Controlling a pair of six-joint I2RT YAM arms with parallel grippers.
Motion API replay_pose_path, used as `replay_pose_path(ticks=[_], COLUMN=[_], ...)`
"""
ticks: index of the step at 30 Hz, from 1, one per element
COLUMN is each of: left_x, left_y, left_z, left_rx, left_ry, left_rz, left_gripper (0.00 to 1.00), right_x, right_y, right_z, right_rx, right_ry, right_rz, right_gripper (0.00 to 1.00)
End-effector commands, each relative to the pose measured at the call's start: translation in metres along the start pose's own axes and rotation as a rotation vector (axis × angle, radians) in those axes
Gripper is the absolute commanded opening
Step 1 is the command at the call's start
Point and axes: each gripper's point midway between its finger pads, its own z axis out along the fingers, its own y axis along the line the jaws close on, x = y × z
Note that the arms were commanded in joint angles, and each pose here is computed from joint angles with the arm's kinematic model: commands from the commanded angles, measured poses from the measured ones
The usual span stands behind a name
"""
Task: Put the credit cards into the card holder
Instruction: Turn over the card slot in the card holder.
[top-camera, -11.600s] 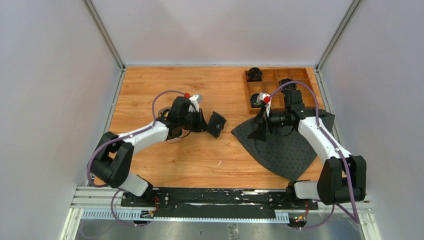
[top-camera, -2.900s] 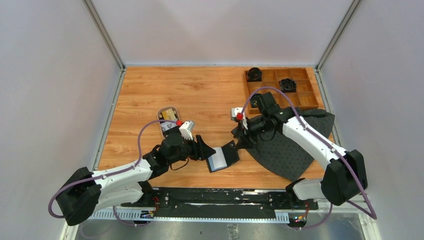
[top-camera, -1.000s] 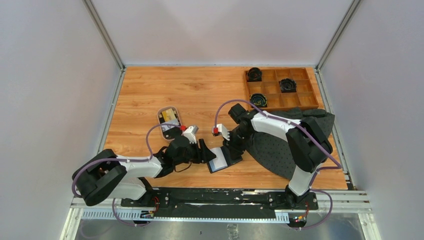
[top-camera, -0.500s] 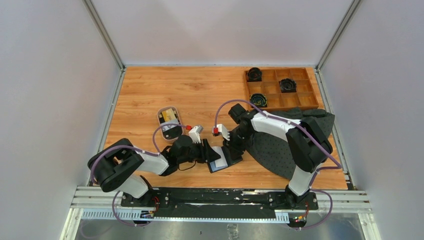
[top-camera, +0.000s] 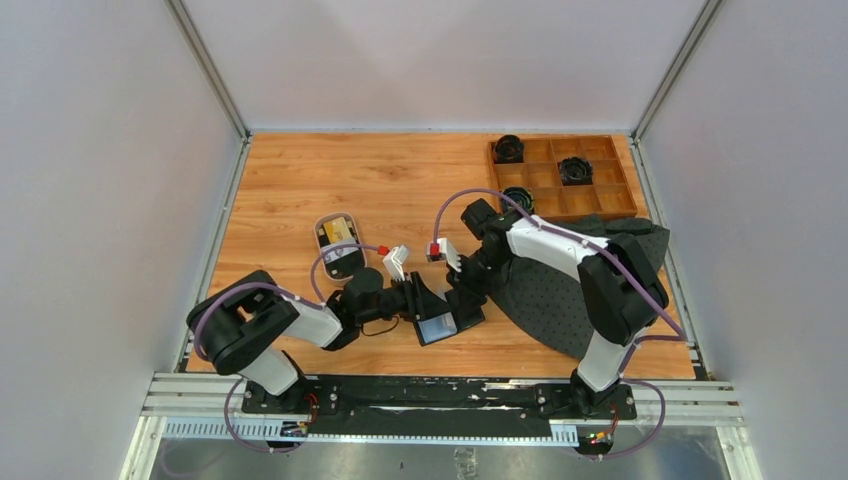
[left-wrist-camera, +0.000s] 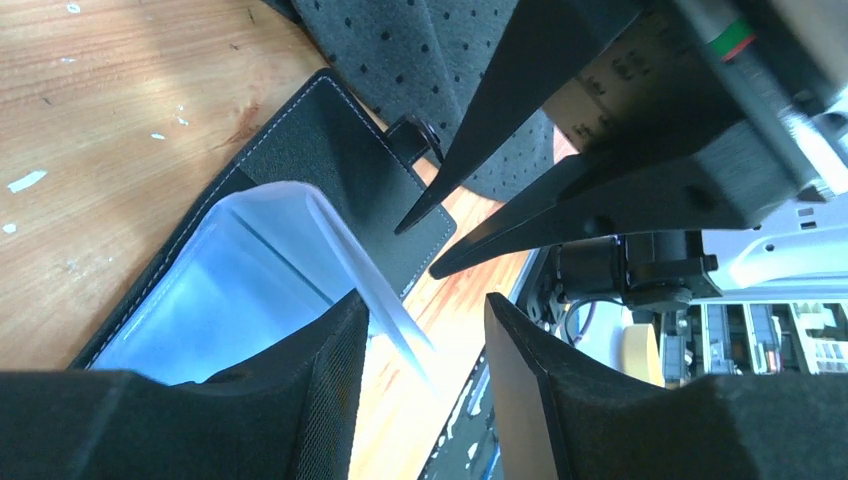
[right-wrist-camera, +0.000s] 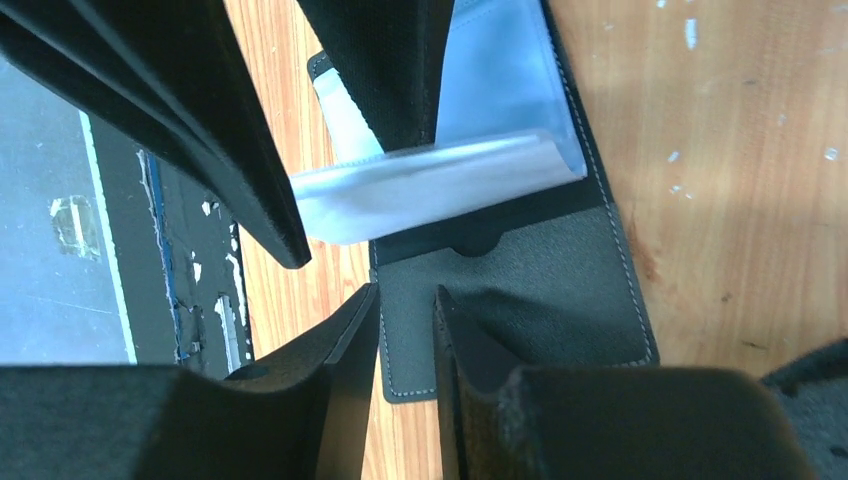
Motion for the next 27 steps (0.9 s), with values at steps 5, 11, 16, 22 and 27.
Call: replay_pose_path(ticks=[5,11,16,22,27], left_x=[-0.005,-0.008,0.000,0.008,0.010], left_y=[-0.019,-0.028,-0.017,0.013,0.020], left_z=[0.023,0.031,0.042,0.050,0.054], left_rx=[0.124,0.170,0.138,0.019,-0.015], left_ry=[0.012,0.004,0.040,0.055,0.068], left_rz=[-0.049,-0.063,-0.083,-0.103,-0.092], left_gripper=[0.50,0.49,0.52,0.49,0.39], right_x=[-0.015,-0.018,-0.018,-0.022,-0.026], right_y=[0.003,0.000,-0.006,-0.009,-0.009], right_z=[-0.033,-0.043,-0.056,-0.060,-0.053], right_rx=[-0.009,-0.018,-0.007,-0.031,-0.091], right_ry=[-0.123,-0.176,-0.225,-0.281,-0.303], right_rz=[0.060,0.111,0.166,0.224,0.292], right_gripper=[0.32,0.32,0.32,0.30,0.23])
